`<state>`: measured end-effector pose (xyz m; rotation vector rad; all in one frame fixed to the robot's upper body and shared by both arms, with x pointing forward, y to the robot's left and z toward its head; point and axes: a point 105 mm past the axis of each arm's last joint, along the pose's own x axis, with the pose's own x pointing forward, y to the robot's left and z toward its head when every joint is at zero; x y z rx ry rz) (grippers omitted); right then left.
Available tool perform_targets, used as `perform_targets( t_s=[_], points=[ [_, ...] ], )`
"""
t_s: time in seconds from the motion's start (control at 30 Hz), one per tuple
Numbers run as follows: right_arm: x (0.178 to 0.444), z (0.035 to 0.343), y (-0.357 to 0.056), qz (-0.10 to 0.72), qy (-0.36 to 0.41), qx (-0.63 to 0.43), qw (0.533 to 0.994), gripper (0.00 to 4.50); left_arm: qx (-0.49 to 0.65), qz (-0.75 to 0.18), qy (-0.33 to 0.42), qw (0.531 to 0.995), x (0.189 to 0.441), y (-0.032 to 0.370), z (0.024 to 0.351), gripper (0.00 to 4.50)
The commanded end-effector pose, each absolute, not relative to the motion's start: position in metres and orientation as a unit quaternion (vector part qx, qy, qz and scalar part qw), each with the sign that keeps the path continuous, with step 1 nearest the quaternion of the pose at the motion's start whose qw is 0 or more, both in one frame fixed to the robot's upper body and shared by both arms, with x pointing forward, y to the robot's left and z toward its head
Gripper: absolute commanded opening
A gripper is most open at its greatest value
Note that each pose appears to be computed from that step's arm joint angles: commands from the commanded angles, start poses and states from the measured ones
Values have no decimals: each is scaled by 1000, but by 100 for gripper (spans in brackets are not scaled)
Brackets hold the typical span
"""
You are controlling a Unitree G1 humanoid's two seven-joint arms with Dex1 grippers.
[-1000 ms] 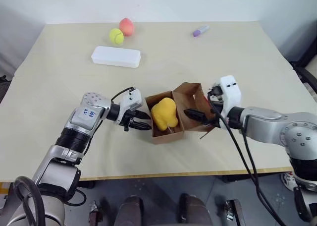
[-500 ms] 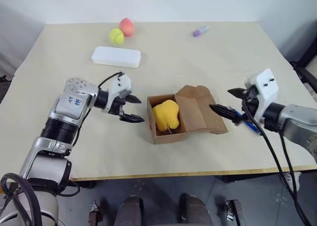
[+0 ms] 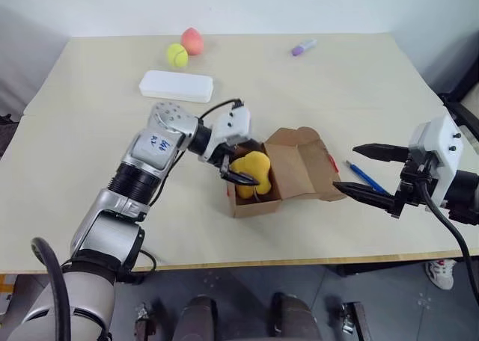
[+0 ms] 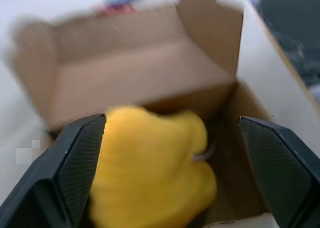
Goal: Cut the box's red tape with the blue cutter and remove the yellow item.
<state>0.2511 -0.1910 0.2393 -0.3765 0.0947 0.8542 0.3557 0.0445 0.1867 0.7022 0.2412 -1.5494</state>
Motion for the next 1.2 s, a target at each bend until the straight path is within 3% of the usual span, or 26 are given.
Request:
perform_targets(
  t_s=[0.03, 0.1, 0.3, 0.53, 0.73, 1.03, 1.2],
  points=[
    [243, 247, -190, 402, 22, -190, 895, 450, 341, -676, 115, 643, 362, 47, 181, 431],
    [236, 242, -192, 401, 25, -184, 897, 450, 360, -674, 118, 634, 366, 45, 176, 392],
    [219, 234, -194, 422, -5, -184, 888, 450, 352, -682, 110, 631, 369, 39, 180, 210],
    [213, 225, -206, 435, -1, -175, 883, 450, 305, -691, 70, 651, 369, 30, 207, 1],
    [214, 231, -207, 445, -22, -176, 878, 450, 257, -702, 42, 663, 363, 28, 233, 1],
    [220, 238, -212, 453, -22, -184, 872, 450, 158, -668, -49, 726, 369, 32, 299, 1],
    [224, 246, -214, 463, -55, -173, 868, 450, 143, -606, -56, 780, 384, 62, 313, 1]
  ],
)
